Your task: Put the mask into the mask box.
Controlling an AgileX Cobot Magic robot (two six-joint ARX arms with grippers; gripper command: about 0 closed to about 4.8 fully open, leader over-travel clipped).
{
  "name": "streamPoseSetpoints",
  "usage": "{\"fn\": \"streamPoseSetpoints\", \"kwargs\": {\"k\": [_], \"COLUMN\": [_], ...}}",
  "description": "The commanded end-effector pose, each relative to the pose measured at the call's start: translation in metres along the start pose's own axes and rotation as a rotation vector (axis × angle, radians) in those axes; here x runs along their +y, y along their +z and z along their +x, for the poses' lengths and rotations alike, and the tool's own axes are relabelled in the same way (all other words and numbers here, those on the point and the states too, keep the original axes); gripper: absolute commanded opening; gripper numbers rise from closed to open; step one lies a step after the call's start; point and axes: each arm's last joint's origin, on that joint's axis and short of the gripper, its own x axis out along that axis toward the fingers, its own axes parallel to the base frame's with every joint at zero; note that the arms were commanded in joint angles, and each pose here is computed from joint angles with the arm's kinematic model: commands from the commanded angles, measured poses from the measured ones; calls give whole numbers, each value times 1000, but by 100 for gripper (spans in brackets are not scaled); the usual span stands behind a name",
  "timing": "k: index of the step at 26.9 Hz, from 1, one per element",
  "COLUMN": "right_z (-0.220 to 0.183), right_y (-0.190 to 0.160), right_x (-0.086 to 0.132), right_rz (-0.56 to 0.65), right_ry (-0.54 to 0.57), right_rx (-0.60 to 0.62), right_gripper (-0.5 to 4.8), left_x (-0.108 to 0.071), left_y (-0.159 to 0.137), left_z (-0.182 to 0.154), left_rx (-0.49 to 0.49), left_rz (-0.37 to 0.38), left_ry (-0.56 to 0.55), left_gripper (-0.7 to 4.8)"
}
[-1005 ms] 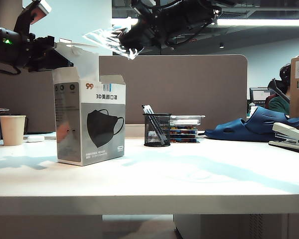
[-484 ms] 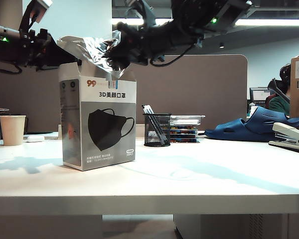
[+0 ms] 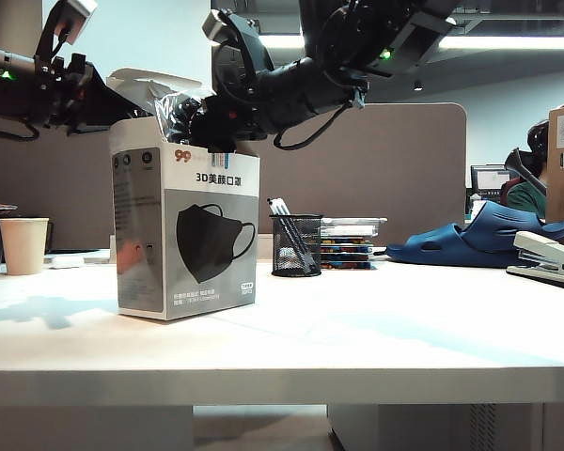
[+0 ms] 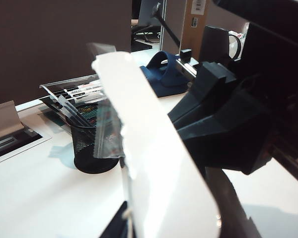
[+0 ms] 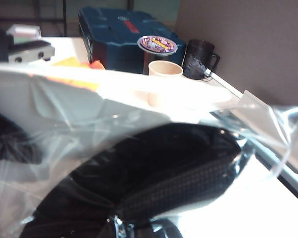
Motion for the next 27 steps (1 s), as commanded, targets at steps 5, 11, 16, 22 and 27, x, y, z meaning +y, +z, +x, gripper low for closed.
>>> {"fn": "streamPoseSetpoints", "kwargs": {"k": [5,11,16,22,27], "right_z": [-1,-6,-15,-22,-33], "right_y": [-11,-5,12,23,34], "right_x": [5,6,5,7,11], "right_rz": [38,50,33,34,57], "right_ry": [25,3,-6,15,69], "right_rx": [111,145,115,105,126], "right_gripper": [-5,66,183,274,241], "left_x": [2,2,3,3,4], "left_y": [4,4,4,4,4], "left_z": [0,0,0,0,0], "left_rx": [-11,-13,-13,-12,-7], "left_rz": [24,28,29,28,28], "left_ry": [72,102,104,115,167], "left_gripper": [-6,-6,-7,-6,-6]}}
